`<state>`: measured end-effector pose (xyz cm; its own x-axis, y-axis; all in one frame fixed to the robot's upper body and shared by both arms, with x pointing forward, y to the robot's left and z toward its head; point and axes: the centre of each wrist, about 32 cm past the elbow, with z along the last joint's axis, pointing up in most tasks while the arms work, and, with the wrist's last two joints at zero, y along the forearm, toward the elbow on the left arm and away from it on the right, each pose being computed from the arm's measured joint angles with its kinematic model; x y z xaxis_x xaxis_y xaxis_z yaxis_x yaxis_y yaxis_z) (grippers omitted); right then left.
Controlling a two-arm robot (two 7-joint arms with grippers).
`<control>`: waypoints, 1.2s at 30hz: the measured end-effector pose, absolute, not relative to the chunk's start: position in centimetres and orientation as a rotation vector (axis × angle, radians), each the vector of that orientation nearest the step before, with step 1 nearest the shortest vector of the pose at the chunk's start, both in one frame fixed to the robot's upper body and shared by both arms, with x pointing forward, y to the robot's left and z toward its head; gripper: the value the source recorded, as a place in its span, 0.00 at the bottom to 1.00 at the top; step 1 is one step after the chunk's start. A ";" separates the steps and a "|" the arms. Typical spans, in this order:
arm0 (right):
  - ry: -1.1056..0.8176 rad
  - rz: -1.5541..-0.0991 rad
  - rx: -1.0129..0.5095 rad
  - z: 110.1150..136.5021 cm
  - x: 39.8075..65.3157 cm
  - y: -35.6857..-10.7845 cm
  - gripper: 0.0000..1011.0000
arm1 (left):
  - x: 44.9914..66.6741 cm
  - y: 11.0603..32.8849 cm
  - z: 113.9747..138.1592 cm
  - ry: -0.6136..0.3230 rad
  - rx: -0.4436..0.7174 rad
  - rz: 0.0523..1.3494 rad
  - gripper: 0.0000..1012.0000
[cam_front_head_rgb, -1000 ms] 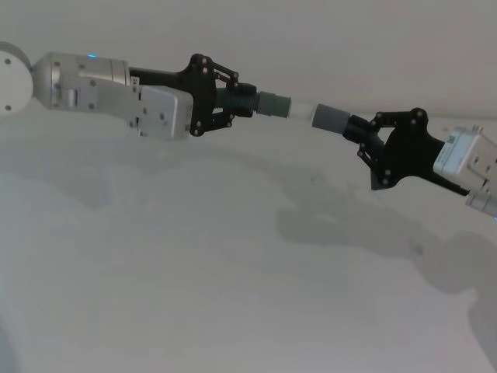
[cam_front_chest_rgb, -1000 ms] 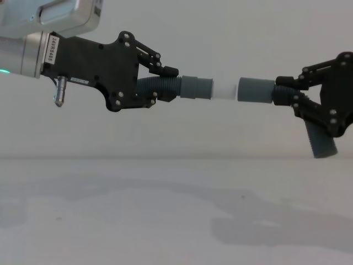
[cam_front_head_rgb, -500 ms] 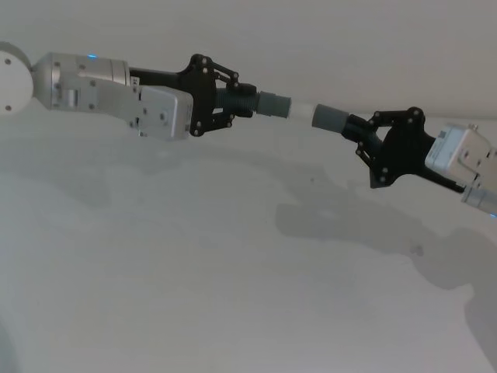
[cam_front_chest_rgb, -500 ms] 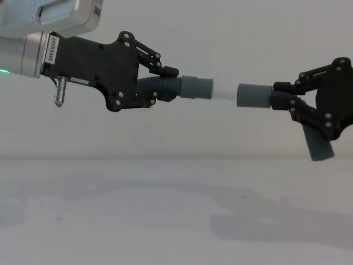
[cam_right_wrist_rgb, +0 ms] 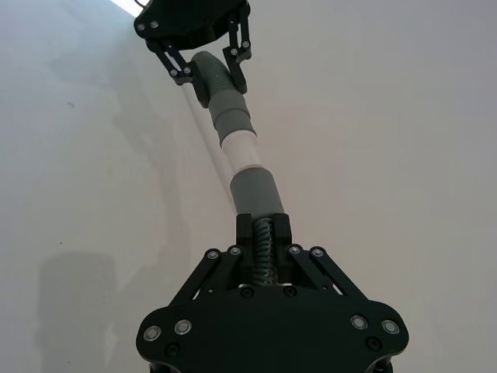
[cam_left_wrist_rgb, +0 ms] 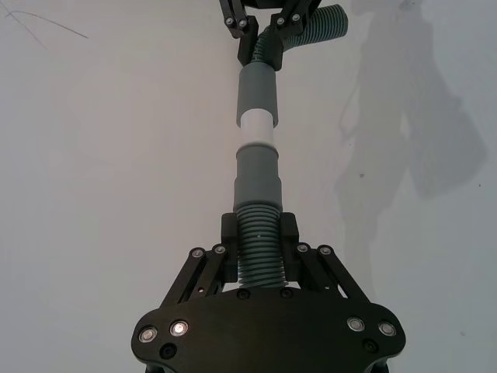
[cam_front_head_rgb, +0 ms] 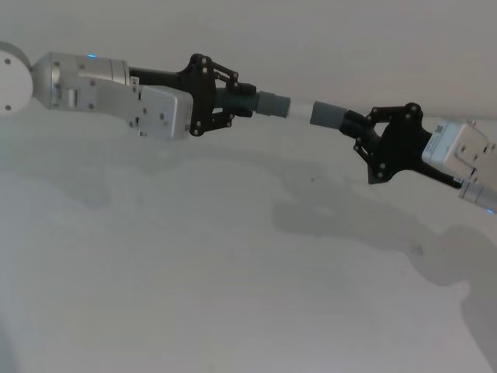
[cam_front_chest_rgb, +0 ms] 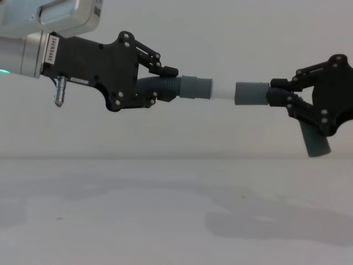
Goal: Use both hands to pick up one end of the pipe from the table, align the ends, and insert them.
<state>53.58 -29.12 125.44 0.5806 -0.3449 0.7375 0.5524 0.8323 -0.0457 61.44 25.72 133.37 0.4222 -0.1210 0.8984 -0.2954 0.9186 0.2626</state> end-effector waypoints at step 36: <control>-0.836 -0.489 -0.277 126.0 53.1 -29.3 0.14 | 61.4 25.7 133.4 -1.139 0.414 0.113 0.30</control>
<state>53.12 -29.31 125.96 0.5694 -0.3044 0.7636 0.5168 0.8550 -0.0446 61.44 25.72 133.37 0.4221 -0.1211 0.8984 -0.2953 0.9186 0.2626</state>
